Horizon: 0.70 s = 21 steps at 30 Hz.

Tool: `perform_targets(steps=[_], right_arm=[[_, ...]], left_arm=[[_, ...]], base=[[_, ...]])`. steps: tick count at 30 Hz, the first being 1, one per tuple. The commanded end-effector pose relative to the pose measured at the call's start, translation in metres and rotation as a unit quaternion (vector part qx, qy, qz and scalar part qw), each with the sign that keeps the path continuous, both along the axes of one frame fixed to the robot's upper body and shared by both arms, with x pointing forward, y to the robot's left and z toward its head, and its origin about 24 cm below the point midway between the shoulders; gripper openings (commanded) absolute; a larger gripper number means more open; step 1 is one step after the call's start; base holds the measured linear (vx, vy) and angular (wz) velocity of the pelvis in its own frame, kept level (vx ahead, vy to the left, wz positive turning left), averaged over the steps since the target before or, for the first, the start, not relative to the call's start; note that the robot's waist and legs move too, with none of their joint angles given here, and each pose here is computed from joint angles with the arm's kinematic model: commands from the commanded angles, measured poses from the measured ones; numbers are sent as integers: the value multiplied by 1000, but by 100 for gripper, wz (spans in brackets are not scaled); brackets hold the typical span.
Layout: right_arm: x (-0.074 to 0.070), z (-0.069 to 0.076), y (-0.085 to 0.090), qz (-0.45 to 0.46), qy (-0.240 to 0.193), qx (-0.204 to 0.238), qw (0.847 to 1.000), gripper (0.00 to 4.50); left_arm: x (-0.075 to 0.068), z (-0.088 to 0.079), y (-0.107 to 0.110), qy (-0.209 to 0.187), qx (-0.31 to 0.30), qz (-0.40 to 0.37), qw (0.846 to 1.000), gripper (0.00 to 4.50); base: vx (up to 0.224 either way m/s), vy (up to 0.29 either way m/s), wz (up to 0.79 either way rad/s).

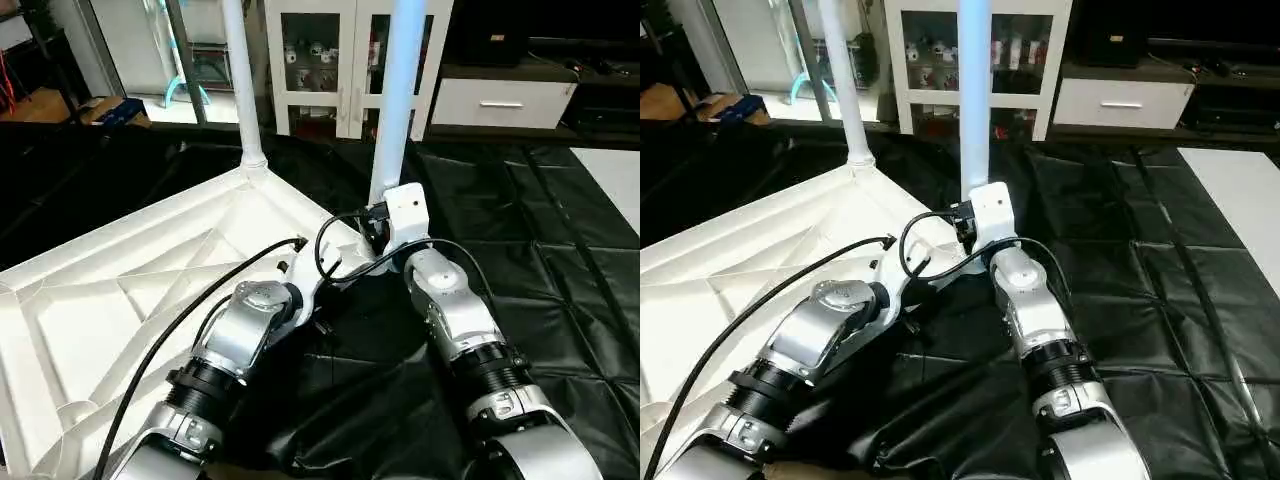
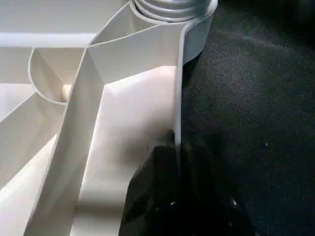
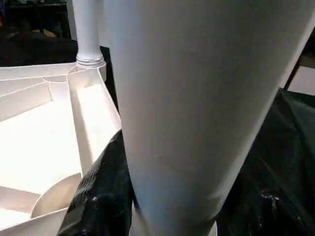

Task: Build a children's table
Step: Insert table leg to table base

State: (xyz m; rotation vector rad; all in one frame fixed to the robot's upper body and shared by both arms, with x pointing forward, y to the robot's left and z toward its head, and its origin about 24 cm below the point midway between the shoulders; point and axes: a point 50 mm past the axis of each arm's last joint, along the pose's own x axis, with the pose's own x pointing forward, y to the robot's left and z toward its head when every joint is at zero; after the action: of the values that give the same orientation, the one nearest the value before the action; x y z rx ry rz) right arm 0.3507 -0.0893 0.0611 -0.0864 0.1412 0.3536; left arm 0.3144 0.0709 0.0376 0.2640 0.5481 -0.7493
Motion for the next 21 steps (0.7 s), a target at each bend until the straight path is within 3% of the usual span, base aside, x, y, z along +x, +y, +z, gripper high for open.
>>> perform_targets(steps=[1, 3, 4, 6, 8, 9, 11, 15, 17, 20, 21], right_arm=[[-22, -41, 16, 59, 99, 41, 992, 184], [-23, -25, 16, 110, 72, 81, 988, 184], [-23, -25, 16, 110, 72, 81, 988, 184], [-29, -3, 0, 186, 51, 135, 972, 184], [-35, 7, -16, 228, 46, 152, 961, 184], [-44, 18, -44, 272, 49, 162, 947, 184], [-47, 21, -53, 283, 51, 164, 944, 184], [-63, 27, -89, 321, 78, 179, 926, 184], [-73, 32, -99, 352, 99, 202, 909, 184], [-78, 38, -103, 367, 106, 221, 897, 184], [-78, 44, -107, 372, 105, 245, 889, 184]], left_arm=[[1, 11, -1, -35, -14, -21, 999, 0], [-5, 12, 1, -47, -17, -80, 996, 0], [-5, 12, 1, -47, -17, -80, 996, 0], [-19, 12, 13, -63, -10, -185, 981, 0], [-29, 12, 23, -61, -2, -239, 969, 0], [-37, 9, 37, -44, 17, -277, 960, 0], [-39, 8, 41, -39, 23, -286, 957, 0], [-45, 9, 45, -37, 23, -315, 948, 0], [-47, 10, 43, -47, 18, -333, 941, 0], [-47, 11, 41, -53, 18, -340, 939, 0], [-46, 13, 39, -59, 15, -343, 937, 0]], base=[[0, 0, 0], [0, 0, 0], [0, 0, 0], [0, 0, 0], [0, 0, 0], [0, 0, 0], [0, 0, 0], [0, 0, 0], [0, 0, 0], [0, 0, 0], [0, 0, 0]])
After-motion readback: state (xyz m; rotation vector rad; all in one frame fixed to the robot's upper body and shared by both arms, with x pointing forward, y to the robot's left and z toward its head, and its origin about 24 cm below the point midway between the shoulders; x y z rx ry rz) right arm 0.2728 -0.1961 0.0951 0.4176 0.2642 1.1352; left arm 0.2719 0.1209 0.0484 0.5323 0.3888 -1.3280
